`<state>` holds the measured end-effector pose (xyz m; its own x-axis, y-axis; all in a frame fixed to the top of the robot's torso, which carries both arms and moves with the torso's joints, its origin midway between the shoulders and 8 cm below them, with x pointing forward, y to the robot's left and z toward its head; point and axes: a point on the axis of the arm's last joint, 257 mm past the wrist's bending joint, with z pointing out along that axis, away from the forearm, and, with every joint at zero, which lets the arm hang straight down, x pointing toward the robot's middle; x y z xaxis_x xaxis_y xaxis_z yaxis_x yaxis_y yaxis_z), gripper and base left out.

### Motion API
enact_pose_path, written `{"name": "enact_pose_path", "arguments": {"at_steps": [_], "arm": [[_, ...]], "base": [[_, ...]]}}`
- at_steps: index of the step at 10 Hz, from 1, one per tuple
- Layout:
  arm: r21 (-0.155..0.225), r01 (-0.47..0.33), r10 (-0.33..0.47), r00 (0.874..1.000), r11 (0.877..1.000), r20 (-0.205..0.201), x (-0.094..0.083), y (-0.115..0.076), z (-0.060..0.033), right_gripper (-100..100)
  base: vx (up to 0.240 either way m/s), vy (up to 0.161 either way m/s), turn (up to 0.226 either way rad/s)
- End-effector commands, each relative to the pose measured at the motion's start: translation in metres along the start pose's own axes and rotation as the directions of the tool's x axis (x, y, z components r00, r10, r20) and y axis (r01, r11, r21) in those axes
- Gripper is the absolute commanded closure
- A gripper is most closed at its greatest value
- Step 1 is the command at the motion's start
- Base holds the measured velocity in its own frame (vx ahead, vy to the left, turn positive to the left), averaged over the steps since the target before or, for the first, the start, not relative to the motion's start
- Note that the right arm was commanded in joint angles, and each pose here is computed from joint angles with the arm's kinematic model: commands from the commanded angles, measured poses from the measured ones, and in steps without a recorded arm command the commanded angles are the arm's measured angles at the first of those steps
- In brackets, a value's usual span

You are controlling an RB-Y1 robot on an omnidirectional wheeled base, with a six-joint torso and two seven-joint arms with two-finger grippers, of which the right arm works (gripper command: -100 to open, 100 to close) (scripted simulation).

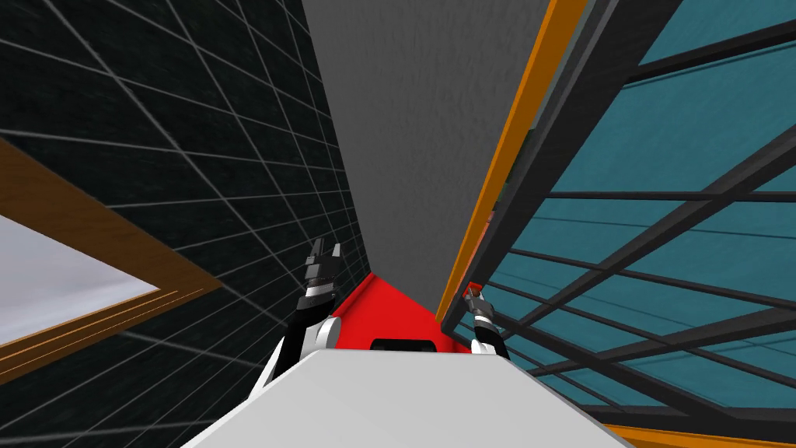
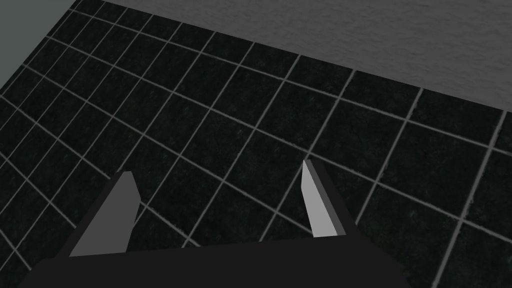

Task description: Pull the door open

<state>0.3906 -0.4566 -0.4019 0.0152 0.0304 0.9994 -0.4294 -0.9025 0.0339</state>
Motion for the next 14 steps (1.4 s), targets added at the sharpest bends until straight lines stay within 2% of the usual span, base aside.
{"name": "enact_pose_path", "arguments": {"at_steps": [1,4,8,9,10,11,14], "arm": [[0.021,-0.004,0.004,1.000,1.000,-0.002,0.001,-0.004,-0.0006,100],[0.062,-0.012,0.013,1.000,0.998,-0.005,0.002,-0.011,-0.0024,100],[0.145,-0.031,0.031,1.000,0.989,-0.002,0.003,-0.025,-0.0080,100],[0.157,-0.033,0.034,0.999,0.987,-0.001,0.003,-0.027,-0.0090,100],[0.148,-0.029,0.029,1.000,0.989,0.003,0.001,-0.025,-0.0100,100],[0.176,-0.030,0.030,1.000,0.984,0.007,0.000,-0.029,-0.0149,100],[0.221,-0.030,0.030,1.000,0.975,0.001,0.002,-0.032,-0.0213,100]], "base": [[-0.106,-0.007,0.072],[-0.218,-0.007,0.093],[-0.271,-0.019,0.118],[-0.247,-0.020,0.076],[-0.108,-0.003,0.025],[-0.159,-0.019,0.085],[-0.220,-0.020,0.090]]}}
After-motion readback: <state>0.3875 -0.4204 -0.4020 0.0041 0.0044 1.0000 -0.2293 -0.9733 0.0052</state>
